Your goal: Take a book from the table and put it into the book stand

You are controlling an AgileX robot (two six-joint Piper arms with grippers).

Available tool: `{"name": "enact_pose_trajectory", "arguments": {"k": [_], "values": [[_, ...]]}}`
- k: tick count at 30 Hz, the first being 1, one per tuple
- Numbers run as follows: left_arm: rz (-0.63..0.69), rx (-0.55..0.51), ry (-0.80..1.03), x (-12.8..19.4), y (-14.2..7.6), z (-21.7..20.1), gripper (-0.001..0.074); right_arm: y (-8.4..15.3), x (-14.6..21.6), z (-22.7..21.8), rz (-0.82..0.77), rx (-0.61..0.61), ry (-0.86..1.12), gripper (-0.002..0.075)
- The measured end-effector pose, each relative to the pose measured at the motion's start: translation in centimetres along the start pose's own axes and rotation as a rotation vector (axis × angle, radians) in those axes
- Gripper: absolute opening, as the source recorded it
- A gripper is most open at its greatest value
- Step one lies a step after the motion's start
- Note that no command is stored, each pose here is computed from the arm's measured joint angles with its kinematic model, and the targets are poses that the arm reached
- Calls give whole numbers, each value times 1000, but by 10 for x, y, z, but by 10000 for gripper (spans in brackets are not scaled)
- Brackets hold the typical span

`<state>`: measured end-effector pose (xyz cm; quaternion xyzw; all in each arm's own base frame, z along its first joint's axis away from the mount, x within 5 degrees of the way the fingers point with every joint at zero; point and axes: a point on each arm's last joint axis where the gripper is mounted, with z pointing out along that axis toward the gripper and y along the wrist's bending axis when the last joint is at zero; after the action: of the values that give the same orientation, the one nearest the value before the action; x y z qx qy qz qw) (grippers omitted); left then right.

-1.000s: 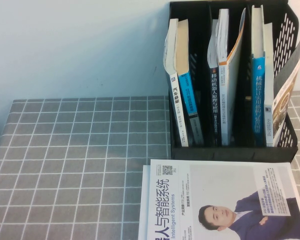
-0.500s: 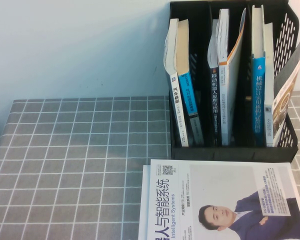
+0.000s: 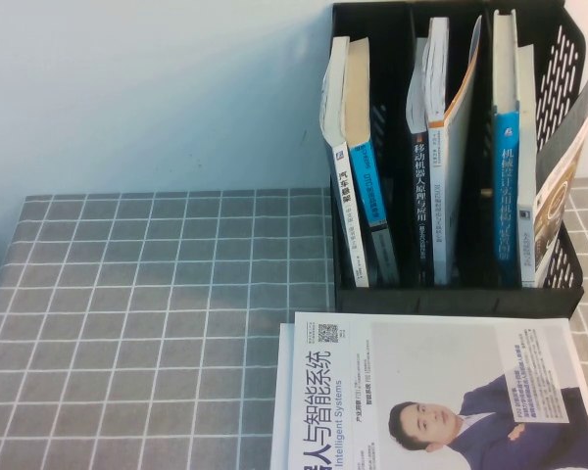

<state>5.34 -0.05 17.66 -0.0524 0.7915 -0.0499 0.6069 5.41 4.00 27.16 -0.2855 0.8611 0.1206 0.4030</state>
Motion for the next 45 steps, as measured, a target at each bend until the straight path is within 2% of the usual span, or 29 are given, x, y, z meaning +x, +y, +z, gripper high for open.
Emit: {"name": "enact_pose_trajectory", "arguments": {"k": [13, 17, 21, 24, 28, 32, 45], "values": [[2, 0, 0, 0, 0, 0, 1, -2, 0, 1, -1, 21, -11, -4], [1, 0, 0, 0, 0, 0, 1, -17, 4, -2, -50, 264, -110, -4], [1, 0, 0, 0, 0, 0, 1, -28, 28, -2, 42, 538, -260, -4], [1, 0, 0, 0, 0, 0, 1, -32, 52, 13, 86, 618, -340, -4], [0, 1, 0, 0, 0, 0, 1, -32, 82, 37, 111, 639, -395, -4], [-1, 1, 2, 0, 0, 0, 1, -30, 96, 47, 153, 599, -279, -4], [-1, 1, 4, 0, 0, 0, 1, -30, 96, 46, 168, 599, -286, -4]]}}
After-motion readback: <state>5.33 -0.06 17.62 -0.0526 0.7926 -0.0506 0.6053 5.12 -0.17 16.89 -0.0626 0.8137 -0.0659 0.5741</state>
